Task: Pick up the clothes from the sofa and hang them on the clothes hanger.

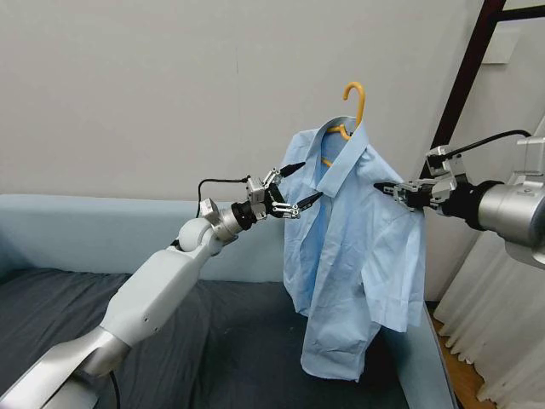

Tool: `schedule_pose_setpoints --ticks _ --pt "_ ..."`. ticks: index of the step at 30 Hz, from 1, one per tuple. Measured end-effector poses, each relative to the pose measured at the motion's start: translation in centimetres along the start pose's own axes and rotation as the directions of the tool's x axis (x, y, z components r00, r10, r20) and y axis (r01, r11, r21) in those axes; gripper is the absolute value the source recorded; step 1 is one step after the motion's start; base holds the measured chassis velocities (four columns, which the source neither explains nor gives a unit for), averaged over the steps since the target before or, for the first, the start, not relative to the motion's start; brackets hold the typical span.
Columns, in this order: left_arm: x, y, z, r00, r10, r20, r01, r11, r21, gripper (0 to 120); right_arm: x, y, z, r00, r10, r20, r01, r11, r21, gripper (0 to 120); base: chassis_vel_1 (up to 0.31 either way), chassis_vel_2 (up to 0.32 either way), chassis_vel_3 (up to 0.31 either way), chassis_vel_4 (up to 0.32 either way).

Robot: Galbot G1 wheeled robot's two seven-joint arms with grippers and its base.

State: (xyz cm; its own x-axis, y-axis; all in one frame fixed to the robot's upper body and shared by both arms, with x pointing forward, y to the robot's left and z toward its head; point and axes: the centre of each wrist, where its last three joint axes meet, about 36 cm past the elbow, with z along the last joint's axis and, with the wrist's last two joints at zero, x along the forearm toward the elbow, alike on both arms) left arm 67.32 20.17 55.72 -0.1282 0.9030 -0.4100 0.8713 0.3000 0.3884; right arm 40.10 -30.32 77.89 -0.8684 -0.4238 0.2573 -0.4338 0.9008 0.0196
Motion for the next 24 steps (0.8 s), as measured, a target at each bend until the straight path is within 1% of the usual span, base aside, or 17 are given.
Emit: schedule_pose_setpoints --ticks 1,4,5,6,8,9,10,12,13,14,15,18,19,20,23,24 --pt "0.2 0.1 0.2 1.0 0.007 -0.011 -0.007 1.0 0.001 68 0.0 0.0 0.0 1.0 -0.002 0.002 0.002 1.0 0.001 7 0.0 0.0 0.0 0.0" --pt "0.7 0.7 0.8 0.999 0.025 -0.037 -0.025 1.0 0.006 53 0.3 0.3 -0.1 1.0 -0.008 0.005 0.008 1.0 0.008 7 0.0 0.0 0.0 0.0" --pt "0.8 0.9 0.9 0.999 0.03 -0.044 -0.03 1.0 0.007 49 0.4 0.3 -0.1 1.0 -0.01 0.005 0.01 1.0 0.01 7 0.0 0.0 0.0 0.0" --pt "0.8 0.9 0.9 0.999 0.03 -0.044 -0.03 1.0 0.007 49 0.4 0.3 -0.1 1.0 -0.01 0.005 0.01 1.0 0.01 7 0.0 0.0 0.0 0.0" --pt "0.9 1.1 1.2 0.998 0.038 -0.055 -0.037 0.999 0.01 39 0.4 0.5 0.0 1.0 -0.014 0.005 0.014 1.0 0.013 7 0.0 0.0 0.0 0.0" --pt "0.8 1.2 1.3 0.998 0.039 -0.056 -0.038 0.999 0.011 36 0.5 0.6 0.0 1.0 -0.017 0.005 0.017 1.0 0.014 7 0.0 0.0 0.0 0.0" --pt "0.8 1.2 1.3 0.998 0.039 -0.056 -0.038 0.999 0.011 36 0.5 0.6 0.0 1.0 -0.017 0.005 0.017 1.0 0.014 7 0.0 0.0 0.0 0.0" --pt "0.6 1.1 1.5 0.998 0.045 -0.053 -0.044 0.999 0.015 25 0.5 0.7 0.1 1.0 -0.02 0.003 0.02 1.0 0.014 7 0.0 0.0 0.0 0.0" --pt "0.4 1.0 1.5 0.997 0.05 -0.051 -0.049 0.999 0.016 22 0.5 0.7 0.2 1.0 -0.021 0.002 0.021 1.0 0.014 7 0.0 0.0 0.0 0.0" --pt "0.4 1.0 1.5 0.997 0.056 -0.05 -0.056 0.998 0.017 16 0.5 0.7 0.2 1.0 -0.022 0.001 0.022 1.0 0.014 7 0.0 0.0 0.0 0.0" --pt "0.4 1.0 1.5 0.997 0.056 -0.05 -0.056 0.998 0.017 16 0.5 0.7 0.2 1.0 -0.022 0.001 0.022 1.0 0.014 7 0.0 0.0 0.0 0.0" --pt "0.7 1.1 1.5 0.997 0.063 -0.052 -0.063 0.998 0.016 2 0.5 0.7 0.3 1.0 -0.022 0.002 0.022 1.0 0.014 7 0.0 0.0 0.0 0.0" --pt "0.7 1.1 1.5 0.997 0.063 -0.052 -0.063 0.998 0.016 2 0.5 0.7 0.3 1.0 -0.022 0.002 0.022 1.0 0.014 7 0.0 0.0 0.0 0.0" --pt "0.8 1.2 1.3 0.997 0.061 -0.052 -0.061 0.998 0.013 0 0.6 0.7 0.2 1.0 -0.023 0.003 0.023 1.0 0.014 7 0.0 0.0 0.0 0.0" --pt "0.9 2.0 0.1 0.998 0.043 -0.041 -0.044 0.999 -0.014 0 0.6 0.7 0.2 1.0 -0.02 0.008 0.02 1.0 0.018 7 0.0 0.0 0.0 0.0" --pt "0.9 2.0 0.1 0.998 0.043 -0.041 -0.044 0.999 -0.014 0 0.6 0.7 0.2 1.0 -0.02 0.008 0.02 1.0 0.018 7 0.0 0.0 0.0 0.0"
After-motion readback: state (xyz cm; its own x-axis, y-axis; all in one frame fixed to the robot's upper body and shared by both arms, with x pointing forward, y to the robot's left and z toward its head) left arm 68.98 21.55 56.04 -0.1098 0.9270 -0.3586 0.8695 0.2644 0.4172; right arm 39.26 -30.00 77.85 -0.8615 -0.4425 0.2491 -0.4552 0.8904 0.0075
